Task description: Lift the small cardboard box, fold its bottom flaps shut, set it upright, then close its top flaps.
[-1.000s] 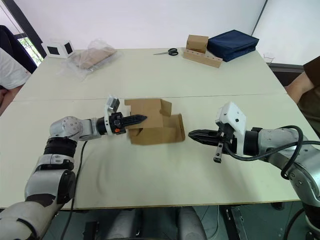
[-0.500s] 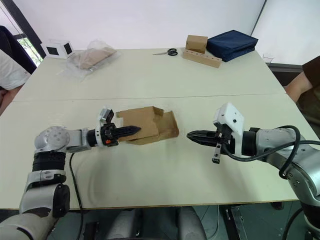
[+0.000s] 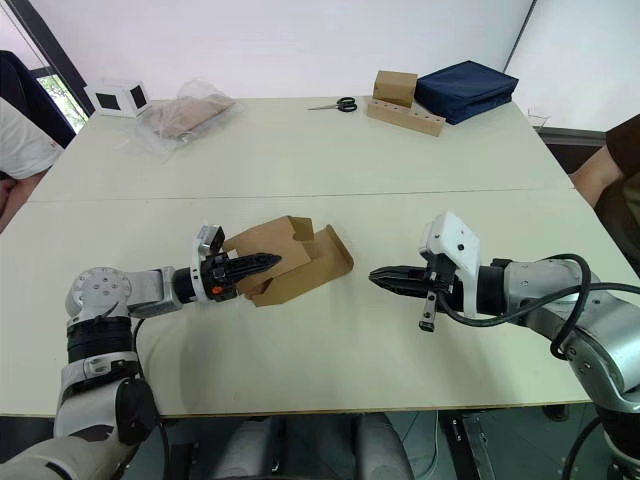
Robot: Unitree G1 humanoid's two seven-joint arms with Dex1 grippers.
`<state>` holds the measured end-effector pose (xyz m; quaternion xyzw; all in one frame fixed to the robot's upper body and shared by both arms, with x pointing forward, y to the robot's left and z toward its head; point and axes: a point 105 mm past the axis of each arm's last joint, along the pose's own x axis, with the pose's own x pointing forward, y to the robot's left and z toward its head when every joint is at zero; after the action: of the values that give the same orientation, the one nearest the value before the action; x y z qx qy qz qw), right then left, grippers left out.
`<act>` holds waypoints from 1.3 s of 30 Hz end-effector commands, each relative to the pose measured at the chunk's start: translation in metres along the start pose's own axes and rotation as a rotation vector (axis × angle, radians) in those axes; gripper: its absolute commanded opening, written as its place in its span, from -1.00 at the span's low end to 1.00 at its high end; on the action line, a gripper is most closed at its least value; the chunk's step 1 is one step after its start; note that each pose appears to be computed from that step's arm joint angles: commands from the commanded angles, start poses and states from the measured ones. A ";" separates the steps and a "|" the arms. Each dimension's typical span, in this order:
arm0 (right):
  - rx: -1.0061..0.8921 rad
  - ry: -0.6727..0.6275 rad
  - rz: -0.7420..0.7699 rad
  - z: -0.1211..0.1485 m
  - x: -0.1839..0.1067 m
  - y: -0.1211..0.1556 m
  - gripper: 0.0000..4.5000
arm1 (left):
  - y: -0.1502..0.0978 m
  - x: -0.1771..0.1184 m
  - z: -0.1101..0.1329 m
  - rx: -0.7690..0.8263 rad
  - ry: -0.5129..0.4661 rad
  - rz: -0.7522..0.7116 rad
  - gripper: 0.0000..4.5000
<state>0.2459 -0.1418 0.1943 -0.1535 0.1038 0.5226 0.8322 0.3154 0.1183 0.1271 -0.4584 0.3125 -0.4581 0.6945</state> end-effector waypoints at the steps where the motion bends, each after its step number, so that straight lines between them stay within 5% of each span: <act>1: -0.048 -0.027 0.002 0.010 -0.001 0.002 -1.00 | -0.008 -0.006 0.017 0.040 -0.083 -0.020 0.03; 8: -0.048 -0.027 -0.003 0.009 -0.001 0.002 -1.00 | -0.008 -0.014 0.028 0.036 -0.159 -0.022 0.03; 26: -0.053 -0.029 -0.002 0.010 0.001 0.002 -1.00 | -0.009 0.011 0.017 0.027 -0.156 -0.061 0.03; 33: -0.054 -0.030 -0.007 0.009 0.001 0.002 -1.00 | -0.011 0.008 0.020 0.033 -0.167 -0.064 -0.97; 39: -0.054 -0.032 -0.006 0.010 0.002 0.001 -1.00 | -0.021 0.002 0.026 0.106 -0.168 -0.067 -0.97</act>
<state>0.2482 -0.1407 0.1964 -0.1590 0.0957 0.5186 0.8346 0.3319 0.1196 0.1359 -0.4943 0.2462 -0.4316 0.7133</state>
